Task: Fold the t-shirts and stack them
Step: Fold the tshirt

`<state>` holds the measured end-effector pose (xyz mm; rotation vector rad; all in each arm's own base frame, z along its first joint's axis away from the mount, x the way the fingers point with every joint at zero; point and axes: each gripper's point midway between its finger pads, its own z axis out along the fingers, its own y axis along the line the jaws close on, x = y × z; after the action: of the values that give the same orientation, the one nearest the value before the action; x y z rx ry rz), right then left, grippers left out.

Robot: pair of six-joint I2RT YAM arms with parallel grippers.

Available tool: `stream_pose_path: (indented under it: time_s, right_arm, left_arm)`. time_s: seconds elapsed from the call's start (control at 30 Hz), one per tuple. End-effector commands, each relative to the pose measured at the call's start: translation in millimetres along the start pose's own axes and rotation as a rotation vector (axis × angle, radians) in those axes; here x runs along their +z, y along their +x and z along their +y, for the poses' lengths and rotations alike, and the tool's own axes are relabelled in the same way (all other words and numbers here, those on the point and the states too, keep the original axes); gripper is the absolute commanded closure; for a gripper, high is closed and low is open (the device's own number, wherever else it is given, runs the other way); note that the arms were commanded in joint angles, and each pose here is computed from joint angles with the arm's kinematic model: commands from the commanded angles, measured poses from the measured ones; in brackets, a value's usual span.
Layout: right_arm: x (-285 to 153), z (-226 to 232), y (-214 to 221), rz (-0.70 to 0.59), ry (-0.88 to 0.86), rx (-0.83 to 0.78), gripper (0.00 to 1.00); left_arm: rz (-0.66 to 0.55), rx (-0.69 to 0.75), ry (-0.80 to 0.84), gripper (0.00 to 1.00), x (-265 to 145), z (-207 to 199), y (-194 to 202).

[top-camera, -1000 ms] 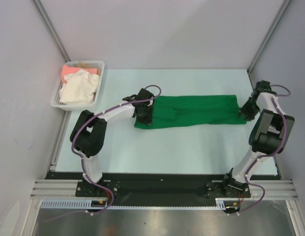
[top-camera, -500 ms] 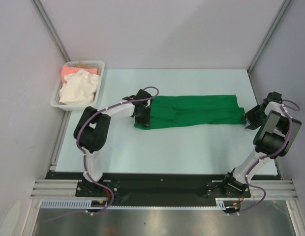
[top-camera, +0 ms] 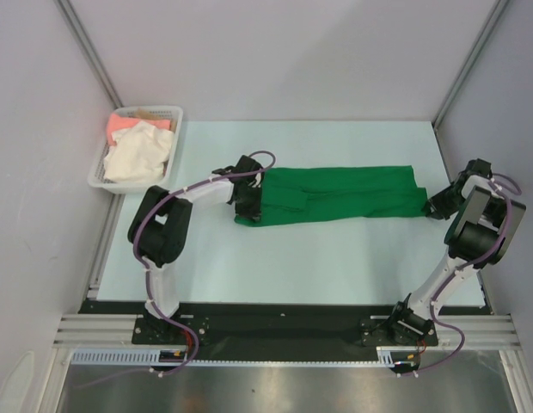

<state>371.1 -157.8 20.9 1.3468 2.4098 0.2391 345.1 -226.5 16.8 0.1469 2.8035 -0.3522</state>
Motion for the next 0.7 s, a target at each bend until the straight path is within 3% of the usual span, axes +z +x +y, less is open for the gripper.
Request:
stream_pose_path:
  time_s: [0.0, 0.17, 0.33, 0.53, 0.6, 0.67]
  right_arm:
    - [14, -9, -13, -0.018, 0.050, -0.030, 0.71]
    - [14, -22, -21, -0.033, 0.118, -0.081, 1.00]
    - [-2, -45, -27, -0.071, 0.252, -0.121, 1.00]
    - [-14, -43, -32, -0.107, 0.281, -0.172, 1.00]
    - [-14, -39, -23, -0.071, 0.276, -0.187, 0.91]
    - [-24, -33, -20, -0.078, 0.269, -0.196, 0.68]
  left_arm:
    - [0.062, 0.011, -0.085, 0.73, 18, 32, 21]
    - [0.070, 0.014, -0.094, 0.73, 20, 37, 23]
    - [0.065, 0.021, -0.115, 0.73, 20, 46, 21]
    - [0.059, 0.046, -0.177, 0.73, 17, 64, 20]
    - [0.038, 0.065, -0.185, 0.71, 11, 63, 13]
    - [0.007, 0.080, -0.161, 0.64, -1, 58, 6]
